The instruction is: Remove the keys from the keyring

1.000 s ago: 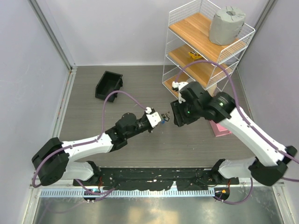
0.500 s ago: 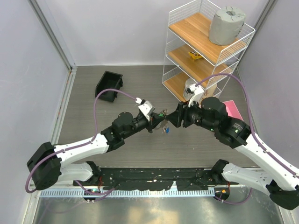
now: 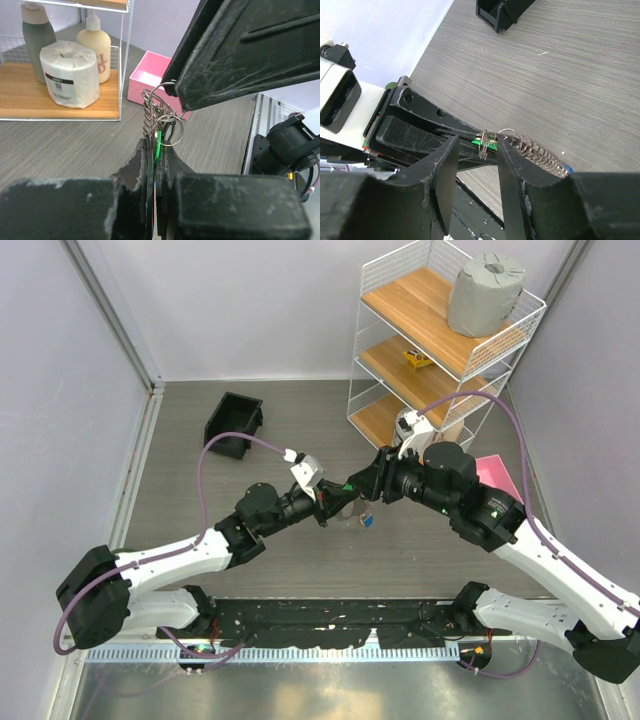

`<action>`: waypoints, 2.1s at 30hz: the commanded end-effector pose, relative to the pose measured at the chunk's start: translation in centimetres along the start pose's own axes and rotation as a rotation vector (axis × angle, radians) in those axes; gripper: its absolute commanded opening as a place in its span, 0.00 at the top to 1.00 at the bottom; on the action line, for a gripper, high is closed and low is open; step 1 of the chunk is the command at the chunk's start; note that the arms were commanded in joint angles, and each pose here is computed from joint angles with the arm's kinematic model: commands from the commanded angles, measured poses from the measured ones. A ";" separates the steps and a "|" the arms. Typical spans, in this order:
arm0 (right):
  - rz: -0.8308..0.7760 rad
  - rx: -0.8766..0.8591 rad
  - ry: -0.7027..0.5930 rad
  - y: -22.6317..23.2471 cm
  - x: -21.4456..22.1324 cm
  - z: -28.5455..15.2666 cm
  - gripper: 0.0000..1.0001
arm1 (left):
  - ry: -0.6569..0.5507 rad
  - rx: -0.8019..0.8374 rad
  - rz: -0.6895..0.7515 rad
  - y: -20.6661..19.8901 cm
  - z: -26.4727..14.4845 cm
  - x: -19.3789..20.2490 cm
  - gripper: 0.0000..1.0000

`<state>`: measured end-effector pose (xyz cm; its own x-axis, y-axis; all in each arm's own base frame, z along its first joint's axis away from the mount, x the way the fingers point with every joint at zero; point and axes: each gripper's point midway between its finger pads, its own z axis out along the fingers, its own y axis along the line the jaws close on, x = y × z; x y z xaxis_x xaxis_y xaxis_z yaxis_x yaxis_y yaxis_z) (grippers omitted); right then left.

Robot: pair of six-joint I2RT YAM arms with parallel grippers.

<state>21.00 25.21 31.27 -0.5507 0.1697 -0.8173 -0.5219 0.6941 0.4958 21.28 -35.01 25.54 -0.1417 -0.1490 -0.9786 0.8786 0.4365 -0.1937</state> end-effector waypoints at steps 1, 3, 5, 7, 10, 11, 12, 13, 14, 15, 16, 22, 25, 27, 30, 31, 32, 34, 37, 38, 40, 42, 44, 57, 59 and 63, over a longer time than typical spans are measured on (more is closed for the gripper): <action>0.025 -0.017 -0.059 1.0 -2.1 -0.2 0.60 | -0.145 0.073 0.016 -1.6 -0.1 -4.2 1.00; 0.025 -0.022 -0.061 1.2 -2.2 -0.3 0.65 | -0.143 0.070 0.012 -1.5 0.0 -4.1 1.00; 0.023 -0.031 -0.059 1.4 -2.2 -0.4 0.67 | -0.144 0.067 0.013 -1.5 0.0 -4.1 1.00; 0.023 -0.034 -0.048 1.4 -2.0 -0.3 0.68 | -0.145 0.059 0.019 -1.3 0.0 -4.1 1.00; 0.026 -0.039 -0.033 1.6 -1.9 -0.5 0.73 | -0.139 0.053 0.038 -1.1 0.0 -4.0 1.00; 0.028 -0.038 -0.029 1.6 -1.8 -0.5 0.74 | -0.138 0.052 0.047 -1.1 0.0 -4.0 1.00; 0.028 -0.038 -0.026 1.6 -1.7 -0.6 0.80 | -0.136 0.047 0.054 -1.0 0.0 -4.0 1.00; 0.028 -0.034 -0.021 1.5 -1.6 -0.7 0.85 | -0.137 0.043 0.062 -0.9 -0.1 -4.1 1.00; 0.028 -0.030 -0.022 1.5 -1.7 -0.8 0.94 | -0.137 0.042 0.075 -0.9 -0.1 -4.2 1.00; 0.025 -0.024 -0.006 1.3 -1.5 -0.8 0.95 | -0.136 0.042 0.086 -0.9 -0.2 -4.1 1.00; 0.022 -0.032 -0.010 1.7 -1.8 -1.1 0.95 | -0.133 0.042 0.104 -0.8 -0.2 -4.1 1.00; 0.010 0.013 0.123 1.4 -0.8 -1.7 0.95 | -0.119 0.060 0.308 -0.5 -0.7 -3.7 1.00; 0.008 0.005 0.222 1.7 0.0 -2.2 0.95 | -0.116 0.131 0.456 -1.3 -1.0 -3.2 1.00; 0.016 0.009 0.301 1.6 1.0 -2.1 0.95 | -0.105 0.201 0.574 -2.0 -1.2 -2.4 1.00; 0.035 0.004 0.407 1.6 2.5 -1.9 0.95 | -0.087 0.239 0.700 -2.0 -1.4 -1.5 1.00; 0.048 -0.004 0.439 1.5 3.0 -2.1 0.95 | -0.075 0.248 0.735 -1.9 -1.5 -1.1 1.00; 0.052 -0.013 0.459 1.5 3.4 -2.0 0.95 | -0.061 0.255 0.776 -1.8 -1.6 -0.6 1.00; 0.077 -0.044 0.532 1.6 4.7 -2.2 0.95 | -0.040 0.262 0.825 -1.5 -1.7 0.0 1.00; 0.087 -0.067 0.622 1.5 6.2 -2.3 0.94 | -0.021 0.272 0.869 -1.3 -1.9 0.5 1.00; 0.083 -0.075 0.657 1.5 6.8 -2.2 0.88 | -0.017 0.273 0.872 -1.3 -2.0 0.7 1.00; 0.074 -0.063 0.661 1.2 6.9 -2.0 0.64 | -0.015 0.265 0.865 -1.2 -2.0 0.7 1.00; 0.054 -0.048 0.607 1.0 5.9 -1.9 0.47 | -0.008 0.245 0.823 -1.0 -1.9 0.6 1.00; 0.044 -0.046 0.556 0.8 5.0 -1.8 0.45 | -0.001 0.214 0.761 -0.6 -1.6 0.5 1.00; -0.048 -0.148 0.078 1.5 -0.1 -2.3 0.49 | -0.226 0.184 -0.052 -2.9 0.1 -3.2 1.00; -0.053 -0.161 0.022 1.5 -0.4 -2.8 0.50 | -0.239 0.219 -0.106 -3.5 0.2 -3.3 1.00; -0.065 -0.132 -0.003 0.9 -0.7 -3.1 0.50 | -0.242 0.270 -0.145 -4.4 0.4 -3.6 1.00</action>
<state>17.15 23.50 29.84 -0.6169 0.0265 -0.7866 -0.6147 0.6080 0.5025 19.57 -36.77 24.12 -0.1644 -0.2171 -0.9622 0.9325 0.2839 -0.2234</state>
